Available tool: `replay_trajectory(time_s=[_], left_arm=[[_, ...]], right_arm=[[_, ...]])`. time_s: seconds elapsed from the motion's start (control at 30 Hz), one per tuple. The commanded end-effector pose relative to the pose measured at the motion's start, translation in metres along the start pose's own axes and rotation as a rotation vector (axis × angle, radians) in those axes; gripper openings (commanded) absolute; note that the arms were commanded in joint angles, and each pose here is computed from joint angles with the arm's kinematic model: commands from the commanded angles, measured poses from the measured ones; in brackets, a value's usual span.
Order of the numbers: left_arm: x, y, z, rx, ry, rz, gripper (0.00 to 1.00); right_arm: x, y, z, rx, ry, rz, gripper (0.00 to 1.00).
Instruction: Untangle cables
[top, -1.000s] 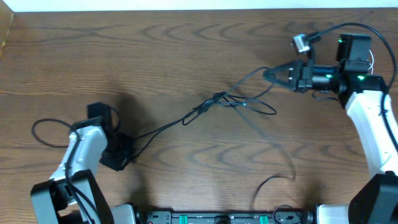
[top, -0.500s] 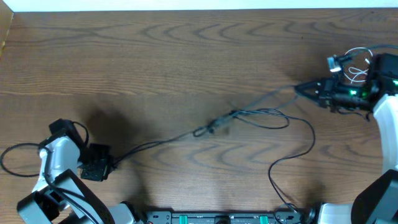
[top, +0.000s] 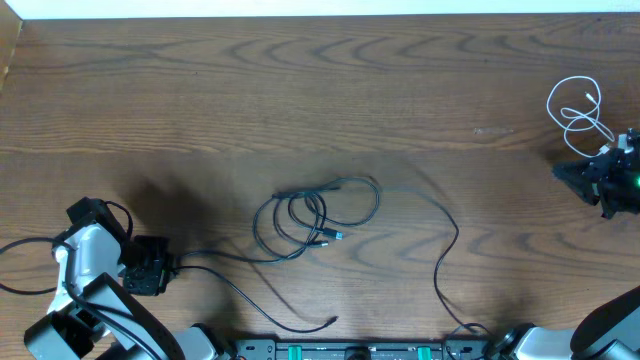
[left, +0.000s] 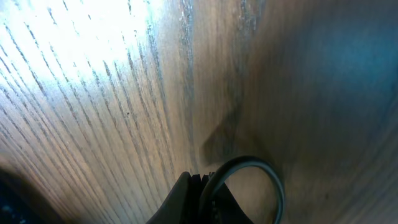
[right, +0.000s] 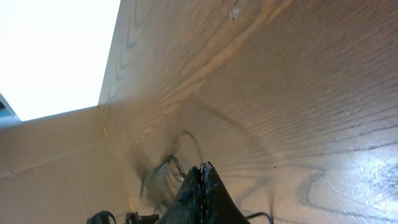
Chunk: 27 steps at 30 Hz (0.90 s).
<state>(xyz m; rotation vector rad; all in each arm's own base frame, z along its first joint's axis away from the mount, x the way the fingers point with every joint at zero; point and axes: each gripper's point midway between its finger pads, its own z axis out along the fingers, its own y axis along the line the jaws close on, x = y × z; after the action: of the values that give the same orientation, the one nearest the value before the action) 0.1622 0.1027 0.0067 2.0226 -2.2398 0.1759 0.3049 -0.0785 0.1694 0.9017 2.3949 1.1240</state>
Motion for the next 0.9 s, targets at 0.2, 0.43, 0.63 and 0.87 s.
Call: replay_trajectory(time_s=[0.2,0.43,0.63,0.87], left_arm=[[0.021,-0.032,-0.003,0.163,0.086,0.272,0.23],[0.034,-0.066,-0.02,0.251,0.087,0.469,0.73],[0.051,-0.093,-0.05,0.256,0.075,0.604,0.82],[0.088,-0.125,-0.074,0.274,0.054,0.814,0.99]], right_arm=[[0.029,0.031,0.023,-0.015,0.113,-0.222,0.06],[0.053,0.043,0.052,0.047,0.21,-0.368,0.24],[0.071,0.042,0.069,0.142,0.277,-0.458,0.3],[0.096,0.047,0.092,0.225,0.351,-0.598,0.54]])
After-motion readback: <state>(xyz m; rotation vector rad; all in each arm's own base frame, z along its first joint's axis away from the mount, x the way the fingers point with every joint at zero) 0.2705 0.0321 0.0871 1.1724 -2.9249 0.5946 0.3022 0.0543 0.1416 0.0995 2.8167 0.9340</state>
